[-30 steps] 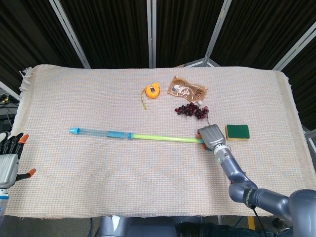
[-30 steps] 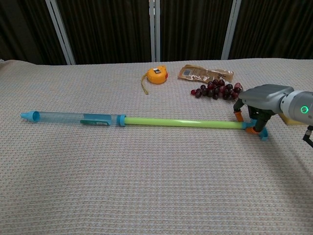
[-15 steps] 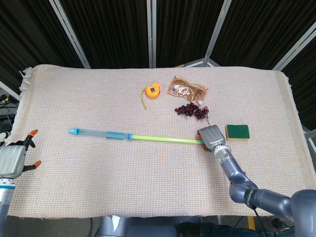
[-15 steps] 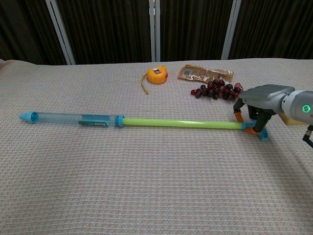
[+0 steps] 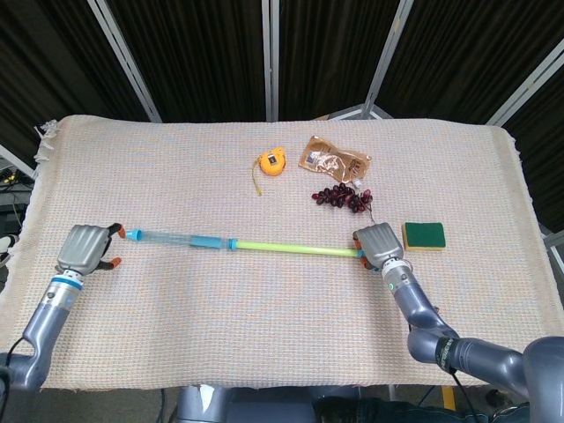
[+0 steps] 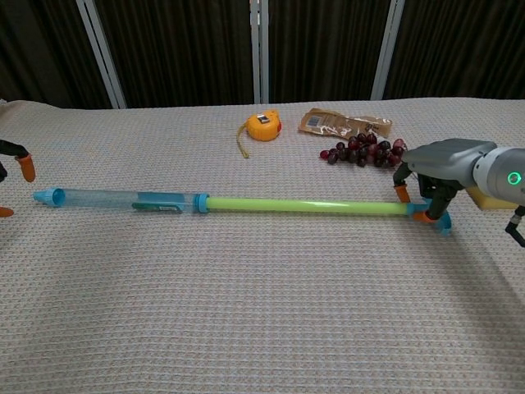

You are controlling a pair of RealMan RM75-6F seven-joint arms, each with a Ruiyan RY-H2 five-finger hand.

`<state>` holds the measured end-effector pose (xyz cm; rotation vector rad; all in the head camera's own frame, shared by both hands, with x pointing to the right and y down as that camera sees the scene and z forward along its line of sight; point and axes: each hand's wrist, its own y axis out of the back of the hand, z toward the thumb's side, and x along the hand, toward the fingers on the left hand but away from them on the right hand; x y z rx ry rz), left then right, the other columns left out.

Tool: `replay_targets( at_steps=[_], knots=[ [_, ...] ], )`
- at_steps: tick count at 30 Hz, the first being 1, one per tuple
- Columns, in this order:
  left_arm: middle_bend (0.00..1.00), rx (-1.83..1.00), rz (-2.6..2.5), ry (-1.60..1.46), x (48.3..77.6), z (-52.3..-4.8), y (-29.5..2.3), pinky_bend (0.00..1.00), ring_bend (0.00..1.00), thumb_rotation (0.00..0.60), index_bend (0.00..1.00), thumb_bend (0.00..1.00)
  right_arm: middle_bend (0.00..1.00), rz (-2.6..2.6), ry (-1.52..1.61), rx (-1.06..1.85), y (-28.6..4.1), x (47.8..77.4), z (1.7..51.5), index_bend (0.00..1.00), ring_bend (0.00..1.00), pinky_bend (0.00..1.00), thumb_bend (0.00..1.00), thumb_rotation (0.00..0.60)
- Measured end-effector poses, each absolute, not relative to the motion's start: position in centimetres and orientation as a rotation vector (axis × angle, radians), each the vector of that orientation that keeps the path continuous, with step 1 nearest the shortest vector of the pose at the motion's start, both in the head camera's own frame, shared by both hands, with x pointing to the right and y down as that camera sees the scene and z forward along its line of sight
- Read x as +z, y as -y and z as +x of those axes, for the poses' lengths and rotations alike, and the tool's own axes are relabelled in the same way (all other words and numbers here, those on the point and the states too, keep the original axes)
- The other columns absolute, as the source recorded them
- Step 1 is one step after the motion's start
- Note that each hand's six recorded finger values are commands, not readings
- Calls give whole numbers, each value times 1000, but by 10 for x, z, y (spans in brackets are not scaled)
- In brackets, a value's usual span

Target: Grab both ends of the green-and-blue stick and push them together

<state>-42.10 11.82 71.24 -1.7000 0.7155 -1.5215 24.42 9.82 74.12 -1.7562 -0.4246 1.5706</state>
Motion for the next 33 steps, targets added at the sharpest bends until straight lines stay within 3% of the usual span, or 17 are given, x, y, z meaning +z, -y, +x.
replay_targets(
  at_steps=[10, 22, 33],
  knots=[
    [847, -1563, -1727, -723, 749, -403, -95, 1000, 842, 600, 388, 337, 1000, -1743, 409, 1586, -96, 742, 241, 645, 1000, 1000, 413, 600],
    [847, -1553, -1774, -719, 764, -389, -88, 1000, 842, 600, 390, 342, 1000, -1738, 407, 1591, -93, 744, 239, 647, 1000, 1000, 414, 600],
    [847, -1531, -1798, -730, 766, -379, -86, 1000, 842, 600, 671, 437, 1000, -1740, 416, 1588, -93, 740, 240, 650, 1000, 1000, 425, 600]
  ],
)
